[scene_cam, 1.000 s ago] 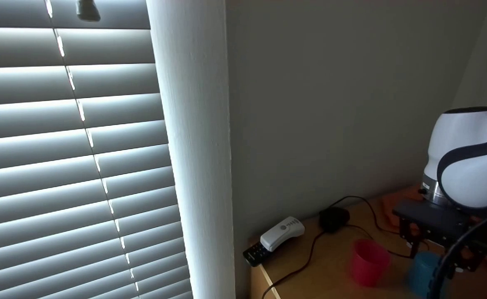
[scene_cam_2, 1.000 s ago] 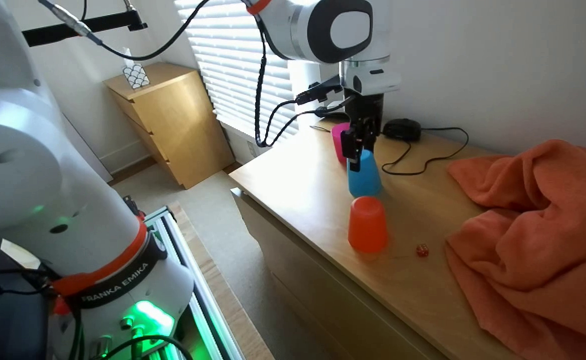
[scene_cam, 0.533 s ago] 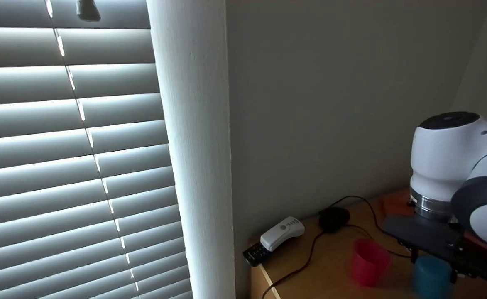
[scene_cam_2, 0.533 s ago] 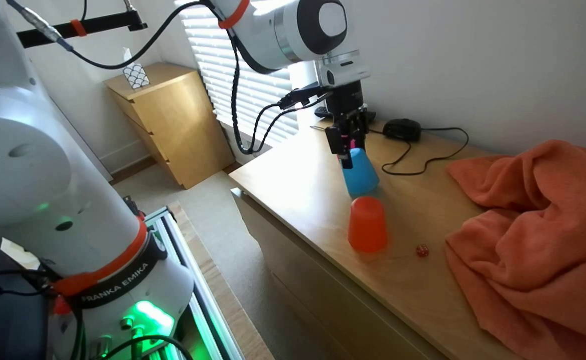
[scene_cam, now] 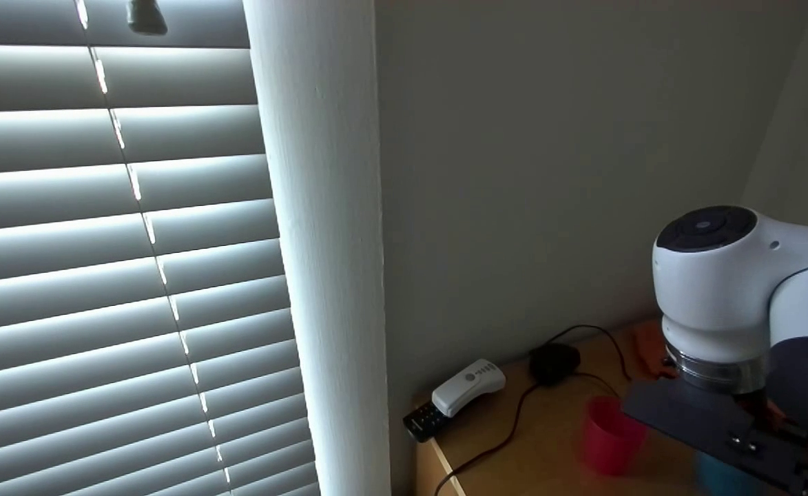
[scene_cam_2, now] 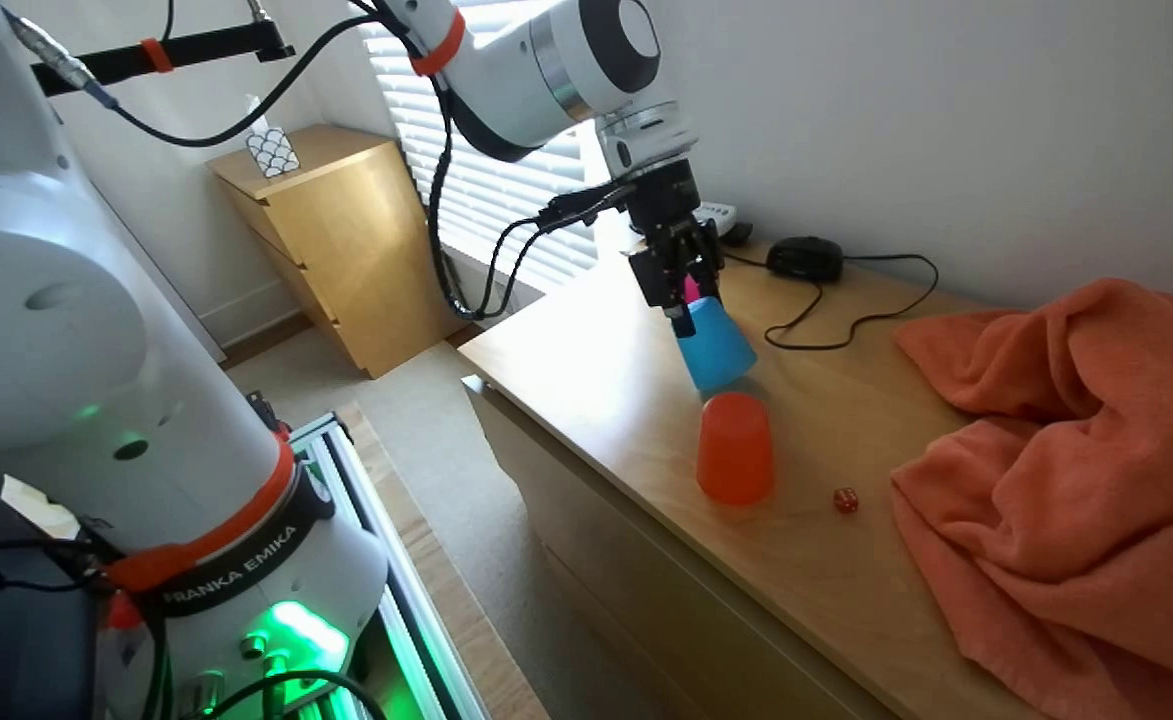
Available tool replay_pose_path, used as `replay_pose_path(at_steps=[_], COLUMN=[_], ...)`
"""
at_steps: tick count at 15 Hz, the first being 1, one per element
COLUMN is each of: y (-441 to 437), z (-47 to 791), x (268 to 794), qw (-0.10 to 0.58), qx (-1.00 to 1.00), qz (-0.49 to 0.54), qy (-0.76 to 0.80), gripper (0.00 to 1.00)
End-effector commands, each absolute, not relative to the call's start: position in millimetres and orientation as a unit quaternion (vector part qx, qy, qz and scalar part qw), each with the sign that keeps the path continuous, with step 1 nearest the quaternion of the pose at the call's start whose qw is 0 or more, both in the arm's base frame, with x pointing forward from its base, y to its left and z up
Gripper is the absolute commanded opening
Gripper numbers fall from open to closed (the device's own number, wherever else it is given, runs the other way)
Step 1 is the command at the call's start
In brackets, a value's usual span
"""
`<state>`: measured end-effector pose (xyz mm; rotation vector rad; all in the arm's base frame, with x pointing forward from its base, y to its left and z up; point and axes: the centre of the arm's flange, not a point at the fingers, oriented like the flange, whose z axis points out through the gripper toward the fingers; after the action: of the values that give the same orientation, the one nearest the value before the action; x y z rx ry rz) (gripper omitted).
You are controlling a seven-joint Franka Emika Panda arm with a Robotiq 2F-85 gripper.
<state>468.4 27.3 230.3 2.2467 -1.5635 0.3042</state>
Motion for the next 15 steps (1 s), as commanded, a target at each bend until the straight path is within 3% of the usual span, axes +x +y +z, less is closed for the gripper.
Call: replay_pose_path(at_steps=[1,9,10,11,12,14,15], y=[38.7,44.7,44.5,44.9,45.6,46.3,46.6], z=[223.0,201.7,201.2,201.1,202.9,200.7,198.6], x=[463.4,472.5,474.0,474.4,473.9,473.2,472.6], qw=[0.230,0.256,0.256,0.256,0.252,0.253,0.254], qx=[0.790,0.786,0.786,0.788,0.790,0.793,0.792], qz=[0.132,0.149,0.149,0.147,0.143,0.137,0.137], qy=[-0.554,-0.542,-0.542,-0.541,-0.540,-0.538,-0.538], gripper=[0.42,0.42,0.48,0.81,0.92,0.98,0.83])
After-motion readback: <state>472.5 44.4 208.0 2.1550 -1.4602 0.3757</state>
